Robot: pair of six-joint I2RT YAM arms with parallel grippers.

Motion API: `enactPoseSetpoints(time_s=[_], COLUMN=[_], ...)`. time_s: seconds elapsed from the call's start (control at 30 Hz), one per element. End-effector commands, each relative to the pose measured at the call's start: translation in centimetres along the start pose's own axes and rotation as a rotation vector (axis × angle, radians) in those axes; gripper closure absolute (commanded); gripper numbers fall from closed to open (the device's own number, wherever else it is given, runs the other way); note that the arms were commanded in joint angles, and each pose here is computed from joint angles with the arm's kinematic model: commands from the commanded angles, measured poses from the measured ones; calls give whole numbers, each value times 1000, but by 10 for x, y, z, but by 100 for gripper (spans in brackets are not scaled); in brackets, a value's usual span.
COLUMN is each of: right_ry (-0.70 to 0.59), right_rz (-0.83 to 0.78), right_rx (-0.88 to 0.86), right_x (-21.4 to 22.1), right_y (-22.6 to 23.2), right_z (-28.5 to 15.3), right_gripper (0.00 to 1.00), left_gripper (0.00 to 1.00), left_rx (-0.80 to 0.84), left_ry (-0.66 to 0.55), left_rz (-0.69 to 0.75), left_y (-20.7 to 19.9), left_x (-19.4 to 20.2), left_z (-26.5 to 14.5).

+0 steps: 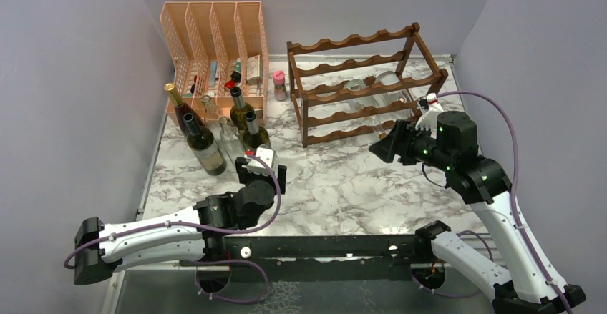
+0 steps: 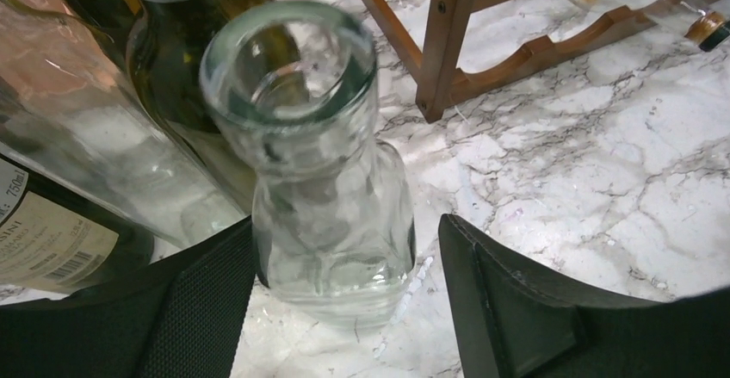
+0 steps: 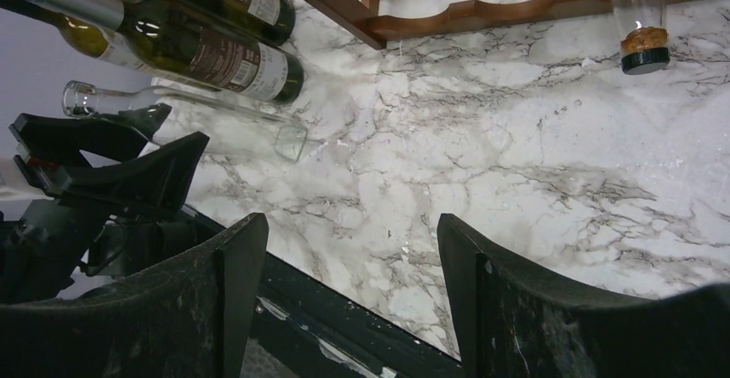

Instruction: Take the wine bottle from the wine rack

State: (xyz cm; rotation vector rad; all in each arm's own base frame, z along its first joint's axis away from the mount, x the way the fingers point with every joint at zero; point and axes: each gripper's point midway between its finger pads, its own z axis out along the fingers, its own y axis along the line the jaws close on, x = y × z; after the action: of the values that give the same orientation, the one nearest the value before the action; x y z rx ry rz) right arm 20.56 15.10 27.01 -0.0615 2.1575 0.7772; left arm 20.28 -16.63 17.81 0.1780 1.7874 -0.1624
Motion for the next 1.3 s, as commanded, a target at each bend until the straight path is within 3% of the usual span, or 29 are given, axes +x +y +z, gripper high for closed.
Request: enactPoseSetpoints(time_s=[0.0, 0.1, 0.23, 0.4, 0.6, 0.8, 0.9, 1.07, 1.27], right_ry=[-25, -36, -54, -113, -244, -407, -478, -591, -598], right_rz=[-14, -34, -80, -158, -272, -364, -382, -403, -415], right_rx=[-24, -12, 13, 64, 133, 208, 251, 304, 365], right_x=[-7, -12, -25, -51, -106, -164, -190, -226, -249], right_y=[6, 6, 6, 7, 19, 31, 35, 41, 34], right_z=[-2, -4, -8, -22, -56, -90, -105, -121, -98], right_gripper=[25, 24, 22, 10, 1, 0, 0, 0, 0], left_gripper=[18, 1, 1, 1, 1, 1, 1, 1, 1], left_rx=[25, 41, 65, 109, 236, 280, 243, 152, 134], left_ry=[10, 3, -1, -18, -142, -279, -334, -417, -384], left_rz=[-11, -19, -26, -60, -31, 114, 170, 141, 140], left_y=[-5, -7, -11, -12, -18, -41, -46, -18, 6], left_x=[-8, -19, -37, -73, -171, -277, -312, -368, -386], left_z=[-3, -5, -10, -22, -50, -60, -54, -34, 21])
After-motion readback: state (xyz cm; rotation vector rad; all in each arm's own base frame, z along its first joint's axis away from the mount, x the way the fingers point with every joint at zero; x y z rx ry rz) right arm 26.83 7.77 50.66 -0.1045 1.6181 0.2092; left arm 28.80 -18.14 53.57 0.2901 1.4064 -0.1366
